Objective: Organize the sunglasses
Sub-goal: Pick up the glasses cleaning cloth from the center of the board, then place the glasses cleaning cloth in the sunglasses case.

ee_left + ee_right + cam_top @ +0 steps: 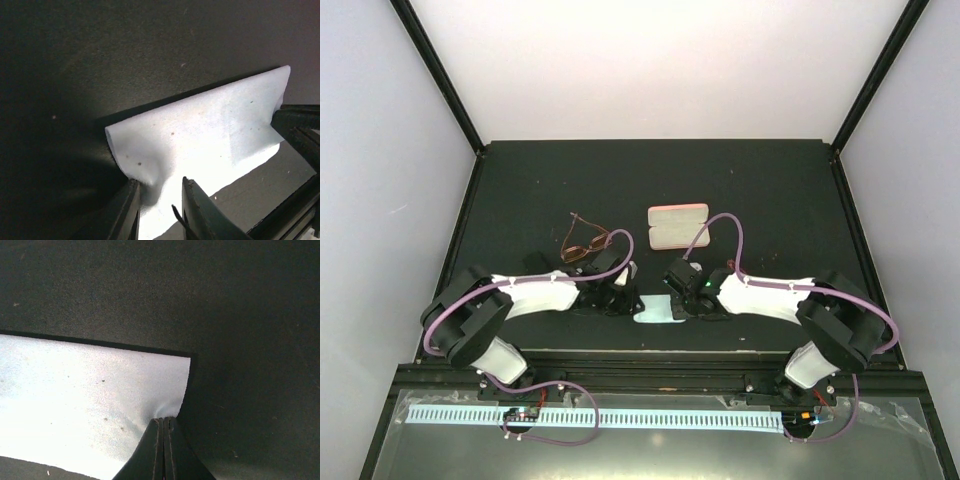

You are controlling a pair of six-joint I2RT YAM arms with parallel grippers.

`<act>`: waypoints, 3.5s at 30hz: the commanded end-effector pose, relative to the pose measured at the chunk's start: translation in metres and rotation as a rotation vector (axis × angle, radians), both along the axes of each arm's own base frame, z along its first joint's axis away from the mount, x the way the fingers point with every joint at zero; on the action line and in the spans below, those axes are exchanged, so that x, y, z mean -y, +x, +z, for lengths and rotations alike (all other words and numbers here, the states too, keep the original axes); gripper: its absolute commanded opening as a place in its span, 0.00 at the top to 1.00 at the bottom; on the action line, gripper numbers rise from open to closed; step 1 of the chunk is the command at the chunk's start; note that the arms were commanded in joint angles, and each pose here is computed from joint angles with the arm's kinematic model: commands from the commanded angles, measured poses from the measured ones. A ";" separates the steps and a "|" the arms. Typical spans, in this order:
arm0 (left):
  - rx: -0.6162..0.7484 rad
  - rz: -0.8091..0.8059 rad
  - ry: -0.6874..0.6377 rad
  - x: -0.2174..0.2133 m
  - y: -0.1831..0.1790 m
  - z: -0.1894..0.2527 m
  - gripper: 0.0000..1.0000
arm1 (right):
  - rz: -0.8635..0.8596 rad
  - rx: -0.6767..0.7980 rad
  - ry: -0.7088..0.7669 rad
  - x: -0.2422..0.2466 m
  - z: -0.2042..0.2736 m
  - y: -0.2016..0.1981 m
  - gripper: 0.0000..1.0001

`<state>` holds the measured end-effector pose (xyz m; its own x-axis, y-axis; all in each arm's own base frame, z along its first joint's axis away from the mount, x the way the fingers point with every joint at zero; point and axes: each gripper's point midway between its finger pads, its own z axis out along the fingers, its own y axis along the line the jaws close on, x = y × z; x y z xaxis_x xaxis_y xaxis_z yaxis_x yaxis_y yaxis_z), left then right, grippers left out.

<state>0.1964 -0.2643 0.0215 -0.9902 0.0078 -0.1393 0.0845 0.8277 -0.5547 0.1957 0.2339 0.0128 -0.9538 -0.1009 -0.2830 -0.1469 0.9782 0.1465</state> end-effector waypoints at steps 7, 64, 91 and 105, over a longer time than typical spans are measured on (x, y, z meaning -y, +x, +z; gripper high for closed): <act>-0.046 0.025 0.098 -0.011 -0.005 -0.023 0.88 | -0.036 -0.043 -0.068 0.021 -0.014 -0.015 0.99; 0.243 0.064 0.072 0.064 0.214 0.044 0.98 | -0.120 0.260 -0.007 0.043 0.064 0.222 0.99; 0.204 0.057 0.114 0.060 0.216 0.018 0.98 | -0.164 0.273 -0.079 0.060 0.057 0.229 0.76; 0.202 0.047 0.115 0.062 0.217 0.015 0.99 | -0.073 0.187 0.056 0.026 0.028 0.226 0.85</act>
<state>0.4060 -0.3248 0.0369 -0.9432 -0.0194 -0.3317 0.1359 0.8886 -0.4382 0.4157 0.2000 0.0492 -0.8842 -0.0138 -0.4670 -0.0919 0.9852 0.1448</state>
